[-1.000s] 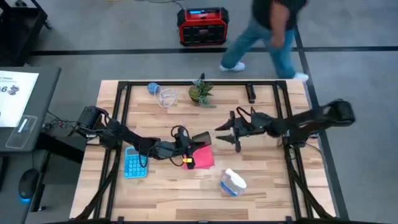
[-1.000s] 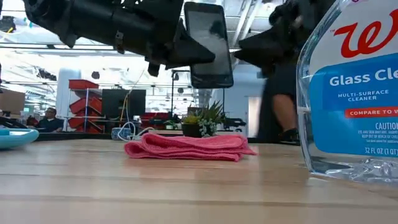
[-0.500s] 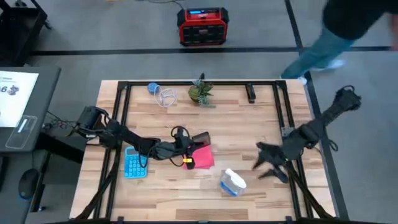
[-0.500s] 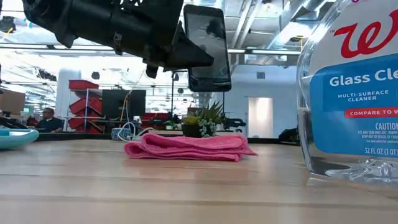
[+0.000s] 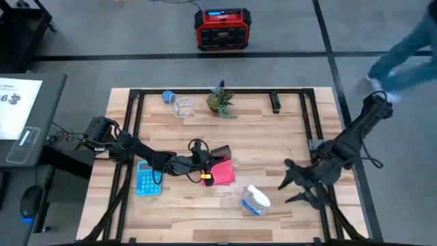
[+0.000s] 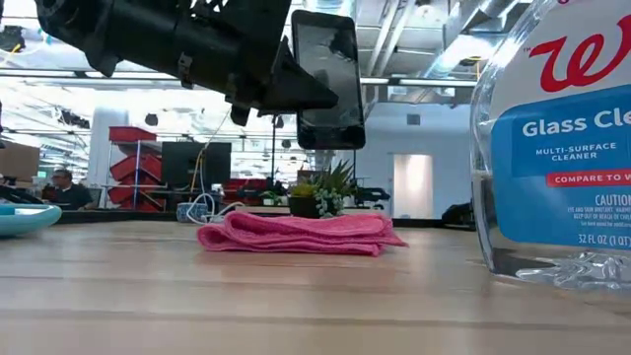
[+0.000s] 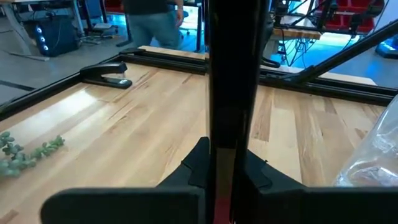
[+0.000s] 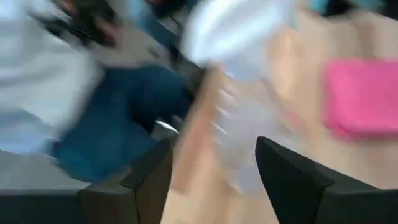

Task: Apply microfiber cloth
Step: Spray the front of the cellphone using the spray bottle

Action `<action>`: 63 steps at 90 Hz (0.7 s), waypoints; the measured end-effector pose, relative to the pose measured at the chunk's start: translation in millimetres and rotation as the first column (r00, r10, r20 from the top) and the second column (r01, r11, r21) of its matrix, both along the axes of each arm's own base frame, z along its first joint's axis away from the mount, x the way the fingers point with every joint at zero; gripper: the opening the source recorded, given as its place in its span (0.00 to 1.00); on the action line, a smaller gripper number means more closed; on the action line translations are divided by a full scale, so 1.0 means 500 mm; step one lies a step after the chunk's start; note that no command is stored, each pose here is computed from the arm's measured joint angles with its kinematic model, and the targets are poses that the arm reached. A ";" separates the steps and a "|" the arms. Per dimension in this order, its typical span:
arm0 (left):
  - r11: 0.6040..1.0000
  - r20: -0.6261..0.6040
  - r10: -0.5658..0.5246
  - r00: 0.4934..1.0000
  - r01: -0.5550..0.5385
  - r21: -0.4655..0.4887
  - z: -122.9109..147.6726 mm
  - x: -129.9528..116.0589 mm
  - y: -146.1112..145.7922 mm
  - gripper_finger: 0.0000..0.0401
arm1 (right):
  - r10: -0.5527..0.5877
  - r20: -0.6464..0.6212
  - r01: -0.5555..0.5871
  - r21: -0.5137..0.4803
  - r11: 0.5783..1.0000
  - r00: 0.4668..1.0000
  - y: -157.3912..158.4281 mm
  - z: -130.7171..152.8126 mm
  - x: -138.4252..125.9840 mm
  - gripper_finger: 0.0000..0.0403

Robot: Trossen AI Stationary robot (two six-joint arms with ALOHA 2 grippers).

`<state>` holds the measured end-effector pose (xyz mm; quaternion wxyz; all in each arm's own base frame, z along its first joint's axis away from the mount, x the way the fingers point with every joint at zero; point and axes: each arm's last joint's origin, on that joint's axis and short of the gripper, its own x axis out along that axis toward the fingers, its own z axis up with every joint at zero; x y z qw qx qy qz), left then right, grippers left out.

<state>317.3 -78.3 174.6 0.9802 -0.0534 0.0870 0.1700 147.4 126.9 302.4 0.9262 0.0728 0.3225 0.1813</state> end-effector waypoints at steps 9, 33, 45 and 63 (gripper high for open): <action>1.000 0.000 0.000 1.000 0.000 -0.001 0.000 0.000 0.000 0.02 | -0.054 -0.089 0.048 -0.066 0.997 0.995 -0.008 -0.025 0.015 0.67; 0.999 0.010 0.006 1.000 -0.005 -0.038 -0.001 -0.001 -0.004 0.02 | 0.141 -0.081 -0.157 -0.257 0.954 0.987 0.001 -0.064 0.077 0.81; 0.999 0.025 0.038 0.999 -0.037 -0.008 0.007 -0.014 -0.032 0.02 | 0.179 -0.002 -0.172 -0.294 0.940 0.984 0.001 -0.059 0.095 0.83; 0.999 0.016 0.043 0.999 -0.043 0.004 0.008 -0.021 -0.047 0.02 | 0.188 0.125 -0.144 -0.295 0.945 0.974 -0.003 -0.040 0.115 0.84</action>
